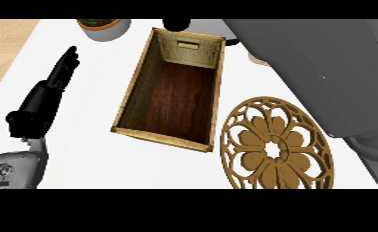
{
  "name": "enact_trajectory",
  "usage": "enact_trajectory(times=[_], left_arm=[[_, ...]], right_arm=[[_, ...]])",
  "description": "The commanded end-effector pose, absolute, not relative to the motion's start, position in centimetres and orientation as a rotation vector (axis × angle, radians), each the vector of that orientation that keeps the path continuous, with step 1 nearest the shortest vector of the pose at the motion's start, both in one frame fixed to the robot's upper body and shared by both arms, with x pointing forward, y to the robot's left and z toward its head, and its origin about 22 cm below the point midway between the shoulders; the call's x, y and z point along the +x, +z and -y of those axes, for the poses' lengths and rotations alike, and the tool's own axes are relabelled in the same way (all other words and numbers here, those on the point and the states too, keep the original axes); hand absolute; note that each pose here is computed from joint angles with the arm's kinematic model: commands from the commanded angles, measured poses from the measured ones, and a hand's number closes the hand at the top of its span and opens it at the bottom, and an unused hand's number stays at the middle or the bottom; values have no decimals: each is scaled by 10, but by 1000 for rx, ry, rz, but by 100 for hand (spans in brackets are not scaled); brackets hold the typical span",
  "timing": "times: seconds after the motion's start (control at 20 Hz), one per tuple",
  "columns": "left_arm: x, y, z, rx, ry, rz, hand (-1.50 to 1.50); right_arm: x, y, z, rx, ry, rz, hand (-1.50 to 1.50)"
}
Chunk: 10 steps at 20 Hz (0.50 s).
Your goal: Pick the bell pepper from the placemat and place it in the basket
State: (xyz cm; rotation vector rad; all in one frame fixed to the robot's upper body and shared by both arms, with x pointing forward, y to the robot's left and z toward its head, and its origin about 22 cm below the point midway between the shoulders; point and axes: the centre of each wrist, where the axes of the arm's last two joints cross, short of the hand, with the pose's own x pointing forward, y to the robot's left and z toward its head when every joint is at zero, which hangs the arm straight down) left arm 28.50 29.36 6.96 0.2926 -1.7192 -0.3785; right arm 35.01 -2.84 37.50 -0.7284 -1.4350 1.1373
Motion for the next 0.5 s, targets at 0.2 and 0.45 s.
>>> enact_trajectory(times=[0.2,0.45], left_arm=[[288,71,-292,275,-381,1725,0],[292,85,-289,298,-378,1722,0]], right_arm=[[361,378,25,-612,1179,1321,-150],[351,371,20,-528,1025,1425,-150]])
